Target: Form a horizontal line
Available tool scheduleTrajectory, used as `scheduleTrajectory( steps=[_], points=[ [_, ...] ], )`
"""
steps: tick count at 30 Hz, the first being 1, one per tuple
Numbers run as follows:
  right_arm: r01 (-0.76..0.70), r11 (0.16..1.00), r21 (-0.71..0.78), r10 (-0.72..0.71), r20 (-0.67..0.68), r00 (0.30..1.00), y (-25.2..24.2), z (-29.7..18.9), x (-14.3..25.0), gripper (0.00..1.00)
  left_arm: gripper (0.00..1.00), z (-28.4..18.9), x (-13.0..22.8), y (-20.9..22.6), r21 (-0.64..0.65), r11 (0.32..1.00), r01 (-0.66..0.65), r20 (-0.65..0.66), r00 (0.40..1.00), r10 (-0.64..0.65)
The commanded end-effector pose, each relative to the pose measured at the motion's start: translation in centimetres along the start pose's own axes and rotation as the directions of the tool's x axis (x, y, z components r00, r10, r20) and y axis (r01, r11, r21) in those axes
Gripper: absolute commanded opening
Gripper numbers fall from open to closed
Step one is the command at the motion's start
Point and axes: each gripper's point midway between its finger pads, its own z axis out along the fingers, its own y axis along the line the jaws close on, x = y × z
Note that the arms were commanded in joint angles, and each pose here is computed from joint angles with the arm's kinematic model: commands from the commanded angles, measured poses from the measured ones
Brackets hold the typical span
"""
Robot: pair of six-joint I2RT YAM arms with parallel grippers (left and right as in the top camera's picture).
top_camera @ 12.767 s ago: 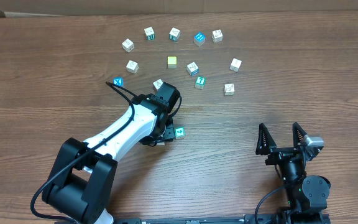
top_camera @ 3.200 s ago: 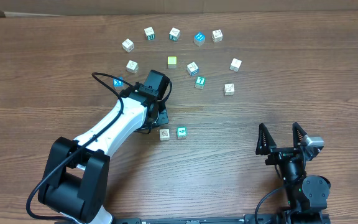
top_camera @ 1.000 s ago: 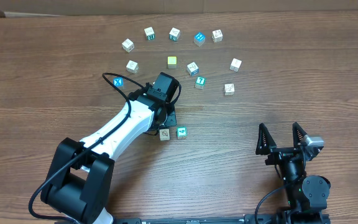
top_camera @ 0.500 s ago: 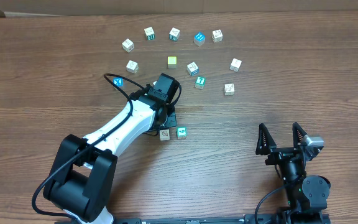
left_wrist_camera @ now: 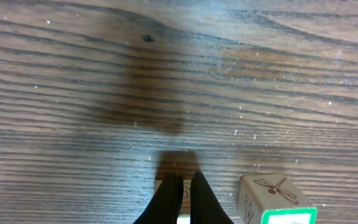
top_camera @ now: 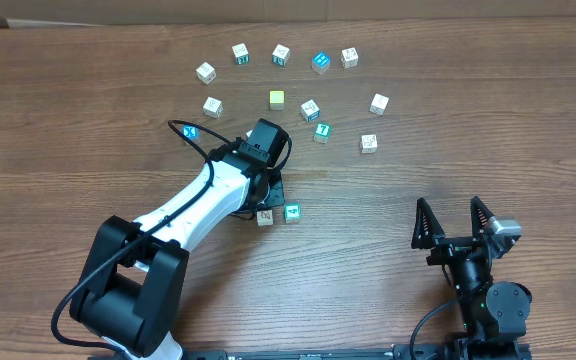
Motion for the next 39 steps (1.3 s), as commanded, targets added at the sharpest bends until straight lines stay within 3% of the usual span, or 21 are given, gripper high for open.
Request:
scheduleTrajectory(
  steps=[1, 21, 31, 39],
  points=[
    [0.001, 1.000, 0.000, -0.001, 0.005, 1.000, -0.1, 0.0, 0.1, 1.00, 0.04, 0.5, 0.9, 0.0, -0.001, 1.000, -0.006, -0.037, 0.999, 0.006],
    [0.002, 1.000, 0.000, -0.002, 0.005, 1.000, -0.1, 0.0, 0.1, 1.00, 0.04, -0.5, -1.1, 2.4, -0.051, 0.997, 0.059, -0.017, 0.998, -0.060],
    [0.002, 1.000, 0.000, -0.002, 0.005, 1.000, -0.1, 0.0, 0.1, 1.00, 0.05, -0.7, 1.5, 3.4, -0.097, 0.994, 0.047, -0.122, 0.991, -0.059],
    [0.002, 1.000, 0.000, -0.002, 0.005, 1.000, -0.1, 0.0, 0.1, 1.00, 0.06, -0.6, 1.9, 2.7, -0.093, 0.995, 0.023, -0.117, 0.992, -0.034]
  ],
)
